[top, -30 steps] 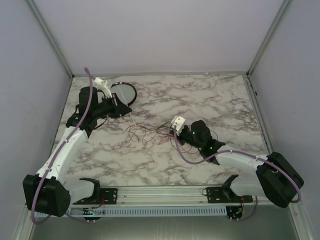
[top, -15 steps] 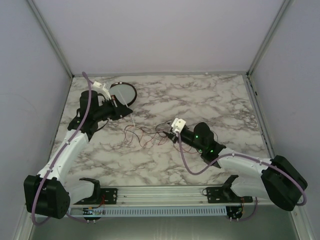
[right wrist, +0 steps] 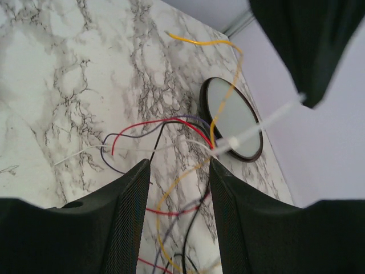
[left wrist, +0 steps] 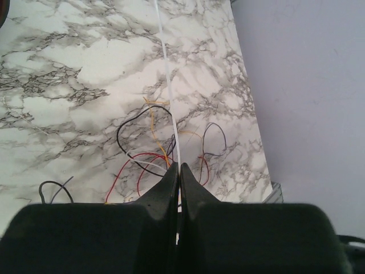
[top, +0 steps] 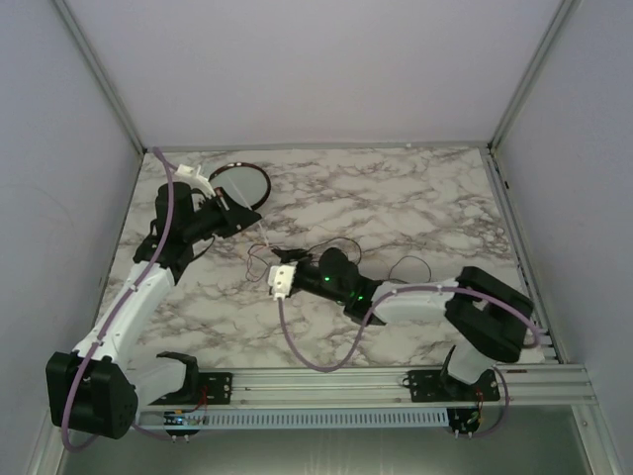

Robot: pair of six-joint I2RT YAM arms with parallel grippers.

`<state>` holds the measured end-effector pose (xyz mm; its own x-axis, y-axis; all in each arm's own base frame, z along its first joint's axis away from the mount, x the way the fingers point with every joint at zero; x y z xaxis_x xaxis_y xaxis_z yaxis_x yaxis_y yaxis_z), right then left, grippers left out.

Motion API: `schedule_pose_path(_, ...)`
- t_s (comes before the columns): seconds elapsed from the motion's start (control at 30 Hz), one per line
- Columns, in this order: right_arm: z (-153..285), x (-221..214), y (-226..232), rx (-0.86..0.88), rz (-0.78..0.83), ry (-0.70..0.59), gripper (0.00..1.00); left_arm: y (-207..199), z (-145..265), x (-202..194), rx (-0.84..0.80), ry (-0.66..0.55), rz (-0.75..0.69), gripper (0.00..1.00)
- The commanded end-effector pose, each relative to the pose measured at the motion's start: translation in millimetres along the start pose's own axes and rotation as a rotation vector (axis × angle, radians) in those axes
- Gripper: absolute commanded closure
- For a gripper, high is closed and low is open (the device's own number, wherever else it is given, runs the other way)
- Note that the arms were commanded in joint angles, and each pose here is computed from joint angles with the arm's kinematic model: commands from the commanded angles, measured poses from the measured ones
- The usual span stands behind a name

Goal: Zip-tie the wires
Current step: Adjust the cable at the center of the board.

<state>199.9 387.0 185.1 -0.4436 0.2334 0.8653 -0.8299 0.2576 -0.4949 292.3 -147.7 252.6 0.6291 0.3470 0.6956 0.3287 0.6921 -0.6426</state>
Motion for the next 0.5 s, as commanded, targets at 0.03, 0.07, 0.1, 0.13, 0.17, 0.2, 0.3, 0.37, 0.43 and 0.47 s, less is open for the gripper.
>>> schedule_pose_path(0.03, -32.1, 26.7, -9.3, -0.048, 0.1, -0.076, 0.54, -11.1, 6.6, 14.4, -0.022, -0.082, 0.017, 1.0)
schedule_pose_path(0.07, -35.2, 26.8, -10.2, -0.054, 0.099, -0.079, 0.54, -10.8, 6.7, 14.0, -0.017, -0.084, 0.021, 1.0)
schedule_pose_path(0.1, -37.6, 27.5, -11.2, -0.061, 0.096, -0.083, 0.54, -10.9, 6.7, 13.5, -0.016, -0.086, 0.025, 1.0)
schedule_pose_path(0.13, -40.0, 27.7, -12.0, -0.067, 0.091, -0.086, 0.54, -10.8, 6.8, 12.7, -0.015, -0.088, 0.029, 1.0)
schedule_pose_path(0.17, -42.7, 27.7, -13.4, -0.077, 0.086, -0.086, 0.54, -10.7, 6.8, 11.9, -0.014, -0.09, 0.033, 1.0)
schedule_pose_path(0.2, -46.0, 28.9, -14.9, -0.084, 0.083, -0.09, 0.54, -10.3, 6.7, 10.9, -0.012, -0.093, 0.036, 1.0)
schedule_pose_path(0.3, -51.2, 29.9, -16.0, -0.095, 0.066, -0.1, 0.54, -10.3, 5.2, 6.9, -0.019, -0.092, 0.049, 1.0)
schedule_pose_path(0.37, -52.8, 31.5, -16.5, -0.099, 0.053, -0.111, 0.54, -9.7, 4.4, 5.6, -0.019, -0.093, 0.053, 1.0)
schedule_pose_path(0.43, -53.8, 31.3, -17.4, -0.116, 0.045, -0.116, 0.54, -10.2, 3.9, 6.3, -0.021, -0.101, 0.057, 1.0)
schedule_pose_path(0.47, -54.2, 30.9, -19.7, -0.136, 0.043, -0.118, 0.54, -11.1, 3.9, 7.1, -0.023, -0.106, 0.06, 1.0)
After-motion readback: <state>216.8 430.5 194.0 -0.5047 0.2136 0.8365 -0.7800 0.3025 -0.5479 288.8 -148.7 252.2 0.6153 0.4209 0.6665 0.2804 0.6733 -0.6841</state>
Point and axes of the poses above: each gripper's point midway between its finger pads, its own z axis back along the fingers, its own y axis along the line the jaws close on, x = y × z, the point moved 4 cm from there along z, back along the fingers, and after that the axes turned 8 degrees about -z, right-handed, at the moved point
